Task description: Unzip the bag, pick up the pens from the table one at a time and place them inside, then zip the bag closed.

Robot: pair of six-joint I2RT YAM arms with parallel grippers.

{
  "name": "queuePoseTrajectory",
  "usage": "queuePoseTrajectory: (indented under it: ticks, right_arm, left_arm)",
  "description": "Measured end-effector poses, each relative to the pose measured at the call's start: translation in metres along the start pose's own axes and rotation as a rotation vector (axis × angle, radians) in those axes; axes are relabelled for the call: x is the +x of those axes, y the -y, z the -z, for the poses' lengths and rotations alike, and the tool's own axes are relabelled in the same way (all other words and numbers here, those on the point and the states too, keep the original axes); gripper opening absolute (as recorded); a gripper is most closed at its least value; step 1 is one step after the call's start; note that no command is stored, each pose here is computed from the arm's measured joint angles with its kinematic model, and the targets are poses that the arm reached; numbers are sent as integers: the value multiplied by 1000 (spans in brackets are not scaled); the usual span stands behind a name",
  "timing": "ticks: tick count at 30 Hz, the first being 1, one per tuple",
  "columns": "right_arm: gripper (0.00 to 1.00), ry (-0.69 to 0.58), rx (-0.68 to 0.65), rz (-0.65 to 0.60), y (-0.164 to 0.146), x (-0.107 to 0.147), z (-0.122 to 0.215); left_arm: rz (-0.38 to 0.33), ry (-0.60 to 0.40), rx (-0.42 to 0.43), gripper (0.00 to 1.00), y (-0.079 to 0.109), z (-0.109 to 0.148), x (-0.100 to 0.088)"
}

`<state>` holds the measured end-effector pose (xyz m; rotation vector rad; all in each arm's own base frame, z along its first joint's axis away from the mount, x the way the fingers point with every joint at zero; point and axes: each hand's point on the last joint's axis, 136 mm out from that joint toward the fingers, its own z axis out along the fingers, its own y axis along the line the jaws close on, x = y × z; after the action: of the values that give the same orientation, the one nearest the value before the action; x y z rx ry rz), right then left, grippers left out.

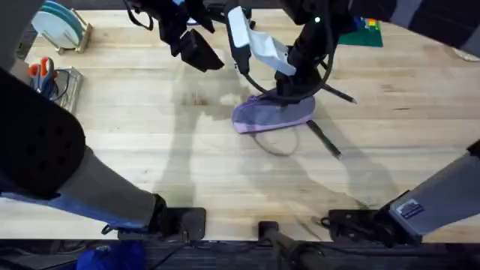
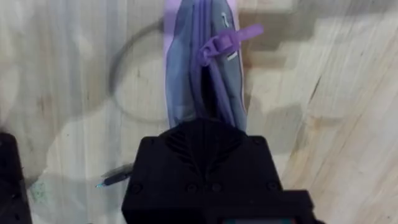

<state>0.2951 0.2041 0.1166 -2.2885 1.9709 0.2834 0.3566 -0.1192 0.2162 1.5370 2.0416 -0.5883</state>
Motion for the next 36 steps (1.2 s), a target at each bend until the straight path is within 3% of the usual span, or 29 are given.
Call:
queuePoseTrajectory:
  ticks: [27,28,30,35,36]
  right_arm:
    - [31,-17,-44,10,-5,-1,-21]
    - [64,-17,-44,9,-5,-1,-21]
    - [240,-17,-44,6,-5,-1,-21]
    - [949,-22,-47,12,-5,0,-23]
    - [981,-23,-50,12,-6,0,-24]
  left_arm:
    - [0,0,0,994,0,0,0]
    - [0,0,0,994,0,0,0]
    - [0,0,0,994,0,0,0]
    - [0,0,0,993,0,0,0]
    - [0,0,0,993,0,0,0]
